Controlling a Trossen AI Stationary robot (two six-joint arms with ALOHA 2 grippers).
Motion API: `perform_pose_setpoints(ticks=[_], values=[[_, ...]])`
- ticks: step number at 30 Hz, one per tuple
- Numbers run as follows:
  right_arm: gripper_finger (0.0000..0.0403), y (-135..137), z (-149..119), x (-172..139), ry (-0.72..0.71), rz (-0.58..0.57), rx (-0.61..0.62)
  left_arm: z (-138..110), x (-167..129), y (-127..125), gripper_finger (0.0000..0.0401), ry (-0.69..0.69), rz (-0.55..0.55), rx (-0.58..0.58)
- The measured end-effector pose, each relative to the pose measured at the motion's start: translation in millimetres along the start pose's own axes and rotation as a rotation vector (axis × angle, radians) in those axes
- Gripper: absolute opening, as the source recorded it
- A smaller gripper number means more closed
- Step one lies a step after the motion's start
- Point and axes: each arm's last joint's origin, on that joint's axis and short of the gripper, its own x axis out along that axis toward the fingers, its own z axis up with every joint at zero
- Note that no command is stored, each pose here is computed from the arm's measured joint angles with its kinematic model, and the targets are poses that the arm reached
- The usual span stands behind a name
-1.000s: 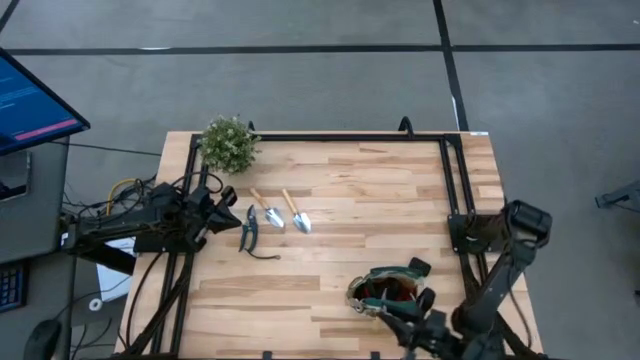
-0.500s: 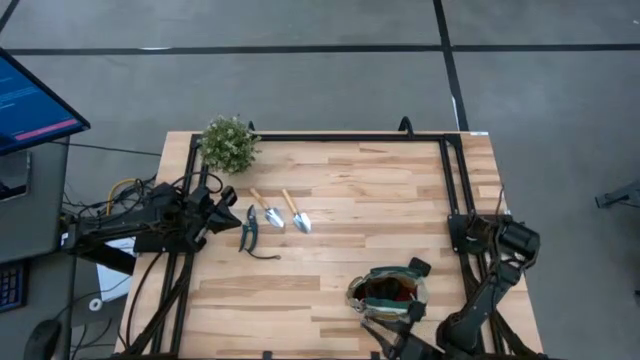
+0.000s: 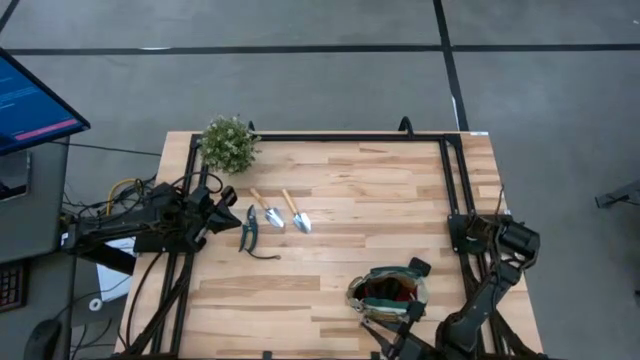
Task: Pick & Place Garden tools in Gardening bag
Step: Put the brown trowel into the gardening bag
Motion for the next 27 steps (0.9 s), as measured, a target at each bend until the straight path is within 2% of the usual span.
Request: perform_pose_setpoints(ticks=[4, 8, 10, 12, 13, 15, 16, 18, 20, 22, 24, 27], values=[[0.0052, 1, -2, -17, -0.006, 0.040, -0.035, 0, 0, 0, 0.0017, 0.000, 0.000, 0.000], [0.0052, 0, -4, -12, -0.005, 0.030, -0.058, 0, 0, 0, 0.0017, 0.000, 0.000, 0.000], [0.0052, -1, -1, -3, -0.001, 0.009, 0.009, 0, 0, 0, 0.0017, 0.000, 0.000, 0.000], [0.0052, -8, 13, 4, 0.001, -0.006, 0.134, 0, 0, 0, 0.0017, 0.000, 0.000, 0.000], [0.0052, -13, 22, 4, 0.001, -0.010, 0.191, 0, 0, 0, 0.0017, 0.000, 0.000, 0.000], [0.0052, -25, 40, -4, 0.000, 0.010, 0.230, 0, 0, 0, 0.0017, 0.000, 0.000, 0.000], [0.0052, -32, 47, -11, 0.002, 0.050, 0.248, 0, 0, 0, 0.0017, 0.000, 0.000, 0.000], [0.0052, -52, 58, -21, 0.046, 0.211, 0.338, 0, 0, 0, 0.0017, 0.000, 0.000, 0.000], [0.0052, -79, 66, -22, 0.170, 0.363, 0.492, 0, 0, 0, 0.0017, 0.000, 0.000, 0.000], [0.0052, -102, 70, -8, 0.332, 0.434, 0.586, 0, 0, 0, 0.0017, 0.000, 0.000, 0.000], [0.0052, -112, 69, 9, 0.453, 0.518, 0.576, 0, 0, 0, 0.0017, -0.001, 0.000, 0.000], [0.0052, -121, 77, 21, 0.497, 0.766, 0.542, 0, 0, 0, 0.0017, 0.000, 0.000, 0.000]])
